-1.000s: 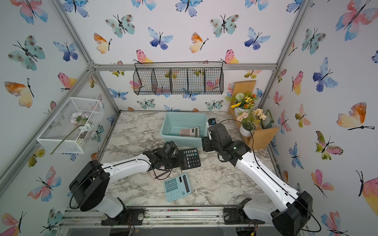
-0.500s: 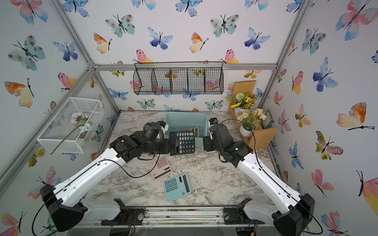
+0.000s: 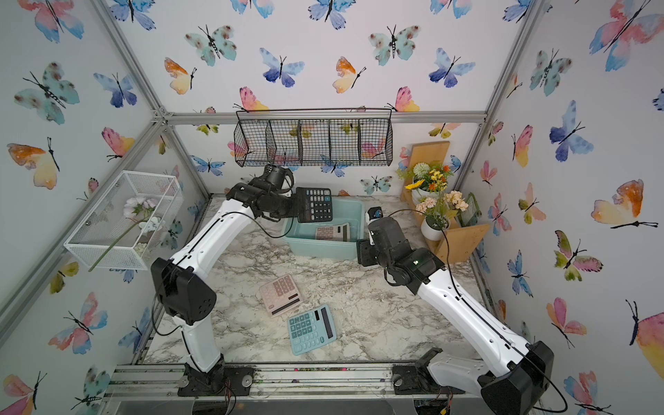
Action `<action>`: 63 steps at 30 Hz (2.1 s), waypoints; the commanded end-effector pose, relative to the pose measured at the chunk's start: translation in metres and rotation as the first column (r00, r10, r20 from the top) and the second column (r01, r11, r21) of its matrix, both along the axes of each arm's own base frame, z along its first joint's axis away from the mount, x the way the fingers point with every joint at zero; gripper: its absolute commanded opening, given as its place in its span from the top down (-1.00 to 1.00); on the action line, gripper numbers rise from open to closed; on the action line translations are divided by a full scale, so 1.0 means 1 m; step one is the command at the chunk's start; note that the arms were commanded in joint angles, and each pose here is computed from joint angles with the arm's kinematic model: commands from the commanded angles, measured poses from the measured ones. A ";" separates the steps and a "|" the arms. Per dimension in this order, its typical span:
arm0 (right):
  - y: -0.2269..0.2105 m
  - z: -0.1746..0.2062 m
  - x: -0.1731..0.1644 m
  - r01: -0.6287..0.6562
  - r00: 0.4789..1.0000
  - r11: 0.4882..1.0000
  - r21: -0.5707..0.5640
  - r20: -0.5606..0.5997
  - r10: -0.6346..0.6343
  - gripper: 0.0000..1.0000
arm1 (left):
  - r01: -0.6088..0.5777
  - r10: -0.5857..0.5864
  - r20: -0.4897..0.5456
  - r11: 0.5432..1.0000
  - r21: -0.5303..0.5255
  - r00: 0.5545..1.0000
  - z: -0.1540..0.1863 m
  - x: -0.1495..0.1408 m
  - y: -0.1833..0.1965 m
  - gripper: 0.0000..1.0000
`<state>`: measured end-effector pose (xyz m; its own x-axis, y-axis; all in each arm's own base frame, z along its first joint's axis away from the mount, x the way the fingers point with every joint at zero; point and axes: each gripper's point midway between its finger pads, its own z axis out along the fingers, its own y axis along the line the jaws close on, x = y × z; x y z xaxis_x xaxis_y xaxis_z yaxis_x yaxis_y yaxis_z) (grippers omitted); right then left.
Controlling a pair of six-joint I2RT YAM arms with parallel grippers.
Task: Put the calculator in the storage box
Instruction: Place the calculator in the storage box.
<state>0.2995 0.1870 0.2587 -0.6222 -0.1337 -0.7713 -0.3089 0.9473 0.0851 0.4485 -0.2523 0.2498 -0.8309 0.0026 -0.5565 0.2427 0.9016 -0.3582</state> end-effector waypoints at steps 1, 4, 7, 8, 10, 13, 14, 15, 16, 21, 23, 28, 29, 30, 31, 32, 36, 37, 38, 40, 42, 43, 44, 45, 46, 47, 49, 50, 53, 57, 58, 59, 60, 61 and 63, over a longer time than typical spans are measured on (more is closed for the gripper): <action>-0.003 0.000 0.000 0.009 1.000 1.000 -0.007 0.010 -0.009 -0.30 | 0.110 -0.111 -0.019 0.993 -0.039 0.994 0.007 -0.007 -0.016 1.00; -0.001 -0.002 0.001 0.006 1.000 1.000 -0.004 0.010 -0.006 -0.30 | 0.121 -0.122 -0.066 0.993 -0.017 0.990 -0.022 0.001 -0.019 1.00; 0.002 -0.008 0.002 -0.002 1.000 1.000 -0.003 -0.003 0.002 -0.30 | 0.139 -0.138 -0.115 0.990 -0.002 0.984 -0.044 0.008 -0.023 1.00; 0.003 -0.009 0.003 -0.004 1.000 1.000 -0.003 -0.006 0.004 -0.31 | 0.146 -0.144 -0.130 0.989 0.000 0.981 -0.050 0.010 -0.025 1.00; 0.004 -0.011 0.002 -0.008 1.000 1.000 -0.004 -0.011 0.007 -0.30 | 0.157 -0.155 -0.162 0.988 0.000 0.975 -0.061 0.015 -0.028 1.00; 0.006 -0.012 0.003 -0.012 1.000 1.000 0.001 -0.011 0.012 -0.30 | 0.161 -0.159 -0.212 0.987 -0.009 0.964 -0.084 0.018 -0.029 1.00; 0.006 -0.013 0.003 -0.012 1.000 1.000 0.002 -0.013 0.012 -0.30 | 0.160 -0.160 -0.238 0.987 -0.017 0.958 -0.094 0.018 -0.028 1.00; 0.006 -0.013 0.003 -0.013 1.000 1.000 0.004 -0.013 0.013 -0.31 | 0.156 -0.157 -0.263 0.987 -0.022 0.952 -0.104 0.017 -0.026 1.00; 0.006 -0.013 0.003 -0.013 1.000 1.000 0.004 -0.013 0.013 -0.30 | 0.151 -0.152 -0.281 0.988 -0.025 0.948 -0.112 0.017 -0.024 1.00; 0.009 -0.015 0.004 -0.018 1.000 1.000 0.008 -0.015 0.018 -0.30 | 0.133 -0.135 -0.336 0.991 -0.027 0.932 -0.140 0.018 -0.017 1.00; 0.009 -0.015 0.004 -0.020 1.000 1.000 0.009 -0.015 0.020 -0.30 | 0.127 -0.125 -0.349 0.992 -0.017 0.929 -0.147 0.020 -0.012 1.00; 0.009 -0.018 0.004 -0.020 1.000 1.000 0.011 -0.019 0.020 -0.30 | 0.086 -0.075 -0.383 0.996 0.011 0.921 -0.163 0.027 0.010 1.00; 0.010 -0.019 0.004 -0.021 1.000 1.000 0.013 -0.023 0.022 -0.30 | 0.084 -0.071 -0.393 0.996 0.015 0.917 -0.167 0.028 0.012 0.92; 0.011 -0.020 0.004 -0.023 0.999 1.000 0.014 -0.024 0.024 -0.30 | 0.082 -0.064 -0.401 0.996 0.028 0.914 -0.173 0.029 0.015 0.75; 0.011 -0.020 0.004 -0.024 0.999 1.000 0.015 -0.027 0.024 -0.30 | 0.080 -0.058 -0.405 0.996 0.037 0.912 -0.177 0.029 0.016 0.61; 0.012 -0.020 0.004 -0.025 0.999 1.000 0.016 -0.027 0.025 -0.31 | 0.080 -0.054 -0.415 0.996 0.044 0.908 -0.182 0.028 0.017 0.46; 0.011 -0.020 0.004 -0.022 0.999 1.000 0.017 -0.028 0.023 -0.30 | 0.077 -0.036 -0.425 0.994 0.079 0.905 -0.192 0.028 0.022 0.05; 0.011 -0.020 0.004 -0.021 0.999 1.000 0.018 -0.028 0.021 -0.30 | 0.075 -0.033 -0.422 0.994 0.084 0.906 -0.191 0.029 0.023 -0.06; 0.010 -0.020 0.003 -0.019 0.999 1.000 0.016 -0.028 0.019 -0.30 | 0.073 -0.031 -0.414 0.993 0.087 0.910 -0.188 0.030 0.024 -0.10; 0.010 -0.018 0.003 -0.019 0.999 1.000 0.017 -0.027 0.020 -0.30 | 0.068 -0.027 -0.398 0.994 0.090 0.917 -0.179 0.033 0.026 -0.15; 0.011 -0.017 0.003 -0.021 0.999 1.000 0.023 -0.027 0.021 -0.30 | 0.062 -0.025 -0.372 0.994 0.088 0.928 -0.165 0.035 0.026 -0.23; 0.011 -0.017 0.002 -0.023 0.999 0.999 0.026 -0.028 0.024 -0.30 | 0.058 -0.026 -0.354 0.995 0.080 0.935 -0.155 0.036 0.025 -0.25; 0.012 -0.016 0.002 -0.027 0.999 0.999 0.030 -0.028 0.028 -0.30 | 0.056 -0.028 -0.336 0.996 0.072 0.942 -0.144 0.036 0.024 -0.29; 0.013 -0.016 0.001 -0.032 0.999 0.999 0.034 -0.032 0.033 -0.31 | 0.056 -0.035 -0.308 0.997 0.061 0.951 -0.131 0.037 0.023 -0.34; 0.015 -0.015 0.001 -0.039 0.999 0.998 0.039 -0.035 0.040 -0.31 | 0.058 -0.041 -0.282 0.997 0.053 0.959 -0.118 0.036 0.021 -0.39; 0.016 -0.016 0.000 -0.046 0.998 0.998 0.041 -0.041 0.048 -0.30 | 0.060 -0.048 -0.250 0.997 0.040 0.967 -0.102 0.035 0.019 -0.42; 0.019 -0.017 -0.003 -0.064 0.996 0.997 0.052 -0.054 0.067 -0.31 | 0.079 -0.076 -0.178 0.997 0.010 0.981 -0.068 0.032 0.010 -0.58; 0.021 -0.018 -0.004 -0.075 0.995 0.996 0.058 -0.062 0.078 -0.30 | 0.084 -0.084 -0.143 0.996 -0.005 0.986 -0.051 0.029 0.006 -0.64; 0.030 -0.020 -0.012 -0.122 0.987 0.988 0.091 -0.096 0.131 -0.31 | 0.104 -0.107 -0.062 0.993 -0.054 0.992 -0.009 0.018 -0.001 -0.78; 0.044 -0.035 -0.030 -0.197 0.955 0.970 0.141 -0.198 0.222 -0.31 | 0.073 -0.071 0.033 0.996 -0.056 0.997 0.030 0.002 0.013 -0.87; 0.047 -0.042 -0.035 -0.209 0.943 0.966 0.150 -0.232 0.240 -0.31 | 0.056 -0.053 0.056 0.997 -0.053 0.997 0.036 -0.002 0.019 -0.88; 0.048 -0.050 -0.039 -0.218 0.932 0.964 0.156 -0.261 0.253 -0.31 | 0.039 -0.036 0.068 0.998 -0.048 0.997 0.038 -0.006 0.025 -0.89; 0.051 -0.058 -0.045 -0.232 0.917 0.958 0.169 -0.292 0.273 -0.30 | 0.017 -0.014 0.081 0.999 -0.040 0.997 0.039 -0.008 0.031 -0.90; 0.054 -0.067 -0.050 -0.240 0.903 0.954 0.178 -0.320 0.287 -0.30 | -0.013 0.016 0.102 0.999 -0.030 0.995 0.045 -0.013 0.041 -0.90; 0.062 -0.087 -0.063 -0.268 0.870 0.946 0.183 -0.374 0.320 -0.30 | -0.072 0.074 0.137 0.997 -0.015 0.988 0.050 -0.019 0.058 -0.91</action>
<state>0.2660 0.2366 0.2036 -0.7592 -0.2167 -0.6137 -0.4704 0.8344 0.2872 0.4260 -0.2224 0.3085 -0.7635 -0.0060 -0.6457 0.3231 0.8623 -0.3900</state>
